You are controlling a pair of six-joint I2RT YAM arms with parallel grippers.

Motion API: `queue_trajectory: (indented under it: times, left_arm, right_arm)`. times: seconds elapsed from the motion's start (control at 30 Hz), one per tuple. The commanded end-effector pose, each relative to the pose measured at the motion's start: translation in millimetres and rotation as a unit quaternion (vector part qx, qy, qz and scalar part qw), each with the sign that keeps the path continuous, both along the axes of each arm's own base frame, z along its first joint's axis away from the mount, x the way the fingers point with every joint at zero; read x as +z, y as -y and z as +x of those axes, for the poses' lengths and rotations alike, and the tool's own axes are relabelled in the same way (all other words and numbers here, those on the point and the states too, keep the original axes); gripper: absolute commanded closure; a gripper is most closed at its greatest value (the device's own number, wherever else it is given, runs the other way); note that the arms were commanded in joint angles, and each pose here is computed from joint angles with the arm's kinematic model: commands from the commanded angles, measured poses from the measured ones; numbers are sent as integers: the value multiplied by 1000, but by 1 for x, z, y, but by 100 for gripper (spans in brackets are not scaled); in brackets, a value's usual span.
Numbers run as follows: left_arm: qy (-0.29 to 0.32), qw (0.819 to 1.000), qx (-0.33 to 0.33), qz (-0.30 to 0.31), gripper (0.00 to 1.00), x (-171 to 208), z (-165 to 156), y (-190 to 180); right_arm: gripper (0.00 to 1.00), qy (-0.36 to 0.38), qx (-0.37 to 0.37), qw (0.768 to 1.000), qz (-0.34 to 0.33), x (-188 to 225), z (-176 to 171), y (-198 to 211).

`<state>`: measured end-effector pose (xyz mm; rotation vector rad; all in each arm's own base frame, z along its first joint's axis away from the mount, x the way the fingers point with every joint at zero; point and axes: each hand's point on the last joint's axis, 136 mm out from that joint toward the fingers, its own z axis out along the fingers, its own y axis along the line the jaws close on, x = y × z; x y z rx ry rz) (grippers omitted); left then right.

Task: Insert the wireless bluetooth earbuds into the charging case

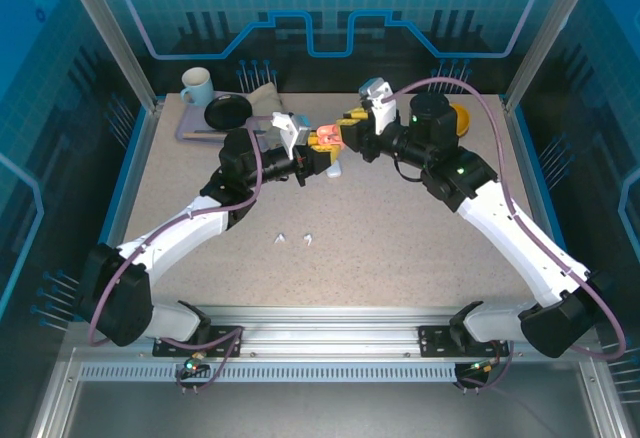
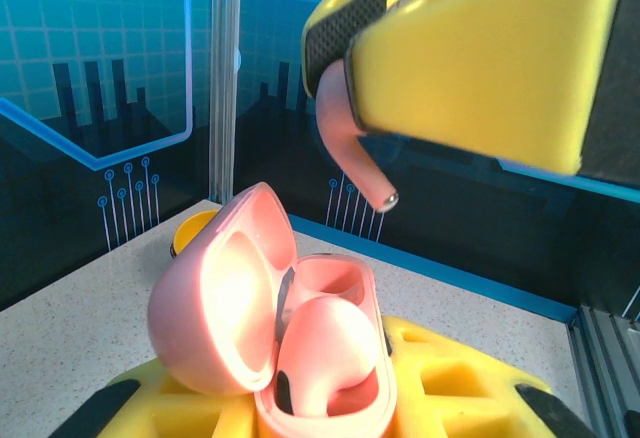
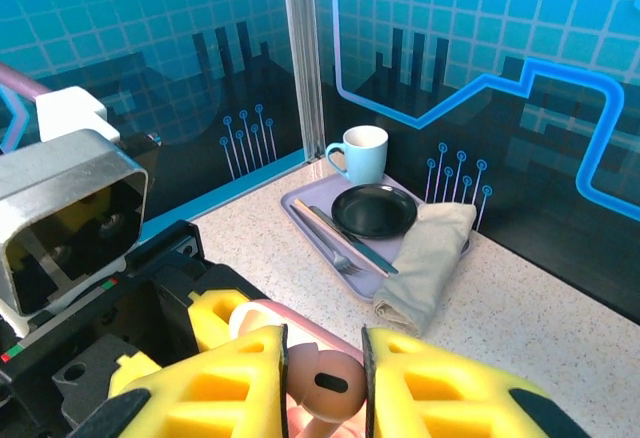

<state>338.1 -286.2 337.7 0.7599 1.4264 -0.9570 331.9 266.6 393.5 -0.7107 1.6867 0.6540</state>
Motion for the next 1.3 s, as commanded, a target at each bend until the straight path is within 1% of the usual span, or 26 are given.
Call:
queue_trajectory:
  times: [0.0,0.57,1.03,1.27]
  left_arm:
    - [27,999,-11,-20,100,28,-7,-2]
    - [29,999,-14,-28,100,34,-9,-3]
    - [23,999,-16,-28,100,29,-7,-1]
    - [23,999,-15,-30,100,31,-6,-1]
  right_arm:
    - [77,-2,-2,1000,8,0,2,3]
    - [77,-20,-23,999,15,-14,17,12]
    - [77,-18,-9,999,38,-3,12,9]
    - [78,-29,-6,999,37,-12,13,6]
